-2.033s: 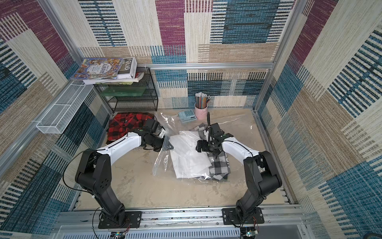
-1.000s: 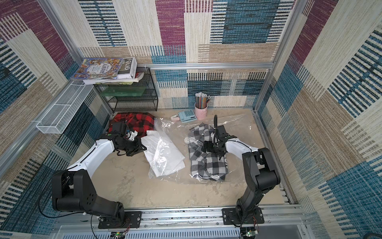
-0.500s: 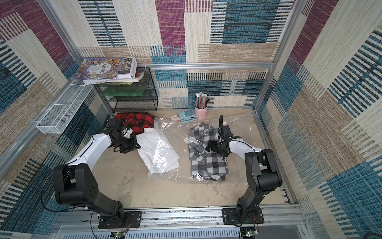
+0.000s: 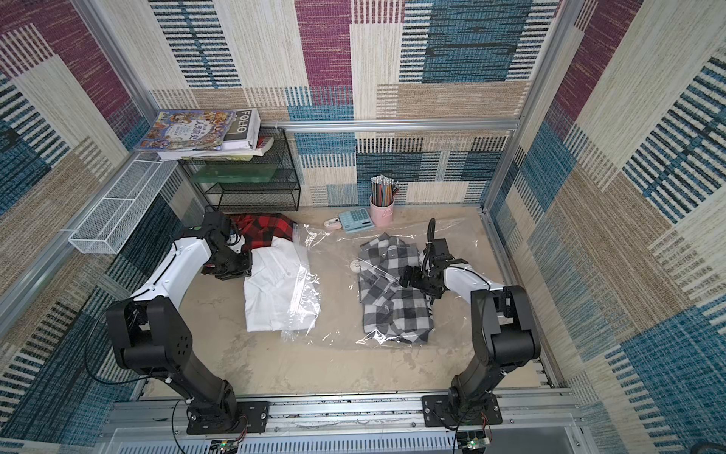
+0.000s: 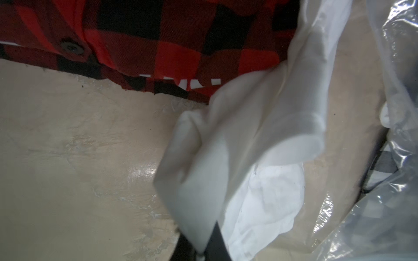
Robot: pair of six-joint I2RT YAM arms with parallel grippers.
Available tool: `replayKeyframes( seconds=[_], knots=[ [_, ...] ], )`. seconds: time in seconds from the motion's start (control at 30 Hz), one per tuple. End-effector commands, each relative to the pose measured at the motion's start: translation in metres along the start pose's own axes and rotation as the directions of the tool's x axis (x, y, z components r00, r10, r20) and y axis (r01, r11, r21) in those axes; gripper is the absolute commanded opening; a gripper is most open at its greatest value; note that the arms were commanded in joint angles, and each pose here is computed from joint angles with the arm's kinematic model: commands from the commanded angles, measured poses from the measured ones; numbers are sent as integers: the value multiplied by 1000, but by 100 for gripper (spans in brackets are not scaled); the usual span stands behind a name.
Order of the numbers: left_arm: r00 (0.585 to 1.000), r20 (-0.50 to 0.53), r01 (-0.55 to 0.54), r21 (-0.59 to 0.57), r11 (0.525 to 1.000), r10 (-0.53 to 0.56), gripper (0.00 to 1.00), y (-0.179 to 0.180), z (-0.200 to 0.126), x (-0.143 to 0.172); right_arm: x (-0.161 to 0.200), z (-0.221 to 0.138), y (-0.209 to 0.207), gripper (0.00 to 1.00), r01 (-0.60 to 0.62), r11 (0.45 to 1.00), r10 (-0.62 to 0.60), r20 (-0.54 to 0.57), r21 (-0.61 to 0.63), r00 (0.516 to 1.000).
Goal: Take the shirt out of the vacuum bag
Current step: Place the shirt at the center of the board.
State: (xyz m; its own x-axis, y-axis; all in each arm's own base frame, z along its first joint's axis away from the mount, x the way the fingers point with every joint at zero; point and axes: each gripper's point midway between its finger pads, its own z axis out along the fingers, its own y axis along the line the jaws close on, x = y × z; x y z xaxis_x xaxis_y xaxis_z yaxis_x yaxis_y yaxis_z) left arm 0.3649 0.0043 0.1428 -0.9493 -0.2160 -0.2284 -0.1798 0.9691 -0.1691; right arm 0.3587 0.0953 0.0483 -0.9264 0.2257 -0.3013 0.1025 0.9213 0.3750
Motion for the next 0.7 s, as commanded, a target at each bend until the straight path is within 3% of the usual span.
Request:
replayKeyframes(
  seconds=[0.0,0.23,0.67],
  knots=[
    [998,-6,-56,-95,994,55,0,16,-11,4,3,-1,-2,96,6,1000,-6,-17,8,1000],
    [988,43,-134,-223,966,147,0,33,-27,-20,0,0,-4,96,6,1000,-6,-26,5,1000],
    [962,59,-235,-319,918,267,0,25,-24,-72,0,0,-3,96,15,1000,-15,-36,4,999]
  ],
)
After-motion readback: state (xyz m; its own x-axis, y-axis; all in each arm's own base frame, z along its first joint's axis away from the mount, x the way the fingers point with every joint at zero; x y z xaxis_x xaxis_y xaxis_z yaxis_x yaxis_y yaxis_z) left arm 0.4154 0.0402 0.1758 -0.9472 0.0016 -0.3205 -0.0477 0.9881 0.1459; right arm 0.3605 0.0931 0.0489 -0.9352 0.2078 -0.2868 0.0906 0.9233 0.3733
